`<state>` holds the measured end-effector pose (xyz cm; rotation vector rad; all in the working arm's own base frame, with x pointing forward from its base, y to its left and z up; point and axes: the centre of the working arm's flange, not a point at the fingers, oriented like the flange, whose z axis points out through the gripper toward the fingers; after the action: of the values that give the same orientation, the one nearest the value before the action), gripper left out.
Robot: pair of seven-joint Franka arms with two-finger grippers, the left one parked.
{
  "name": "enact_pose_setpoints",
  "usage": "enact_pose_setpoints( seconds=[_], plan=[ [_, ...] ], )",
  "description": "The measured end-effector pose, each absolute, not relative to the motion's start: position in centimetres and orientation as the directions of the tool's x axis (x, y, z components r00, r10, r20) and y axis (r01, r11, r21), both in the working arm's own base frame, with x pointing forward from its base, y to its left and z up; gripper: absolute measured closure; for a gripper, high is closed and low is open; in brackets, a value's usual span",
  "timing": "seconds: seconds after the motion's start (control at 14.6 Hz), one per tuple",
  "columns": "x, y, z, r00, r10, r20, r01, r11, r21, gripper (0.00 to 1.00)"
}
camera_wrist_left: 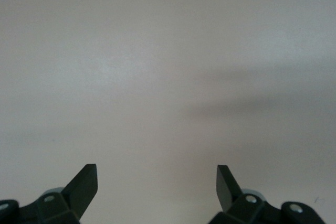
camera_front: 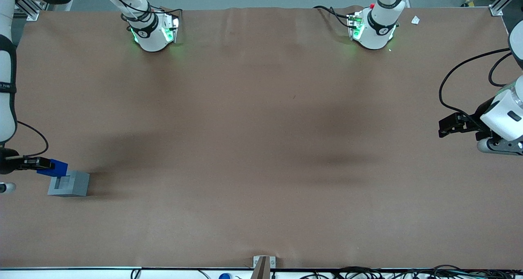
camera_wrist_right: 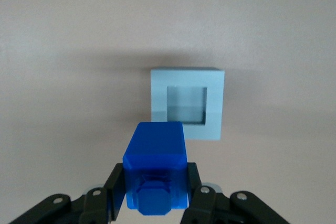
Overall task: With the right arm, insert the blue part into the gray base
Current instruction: 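Carry the blue block over the gray base's opening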
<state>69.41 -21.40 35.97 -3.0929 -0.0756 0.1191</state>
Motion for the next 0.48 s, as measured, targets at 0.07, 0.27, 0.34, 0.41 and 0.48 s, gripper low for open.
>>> enact_pose_setpoints(
  seconds=[0.07, 0.27, 0.34, 0.41, 0.48],
  plan=[
    [69.8, -21.7, 35.5, 0.996, 0.047, -0.069, 0.044, -0.998, -0.044, 0.49],
    [70.5, -22.4, 34.6, 0.998, 0.008, -0.063, 0.006, -0.999, -0.039, 0.49],
    [70.7, -22.5, 34.5, 0.998, 0.000, -0.060, -0.002, -0.999, -0.037, 0.49],
    [70.8, -22.5, 34.5, 0.998, -0.007, -0.057, -0.009, -0.999, -0.036, 0.49],
    [71.0, -22.6, 34.4, 0.998, -0.013, -0.055, -0.015, -0.999, -0.035, 0.49]
  ],
)
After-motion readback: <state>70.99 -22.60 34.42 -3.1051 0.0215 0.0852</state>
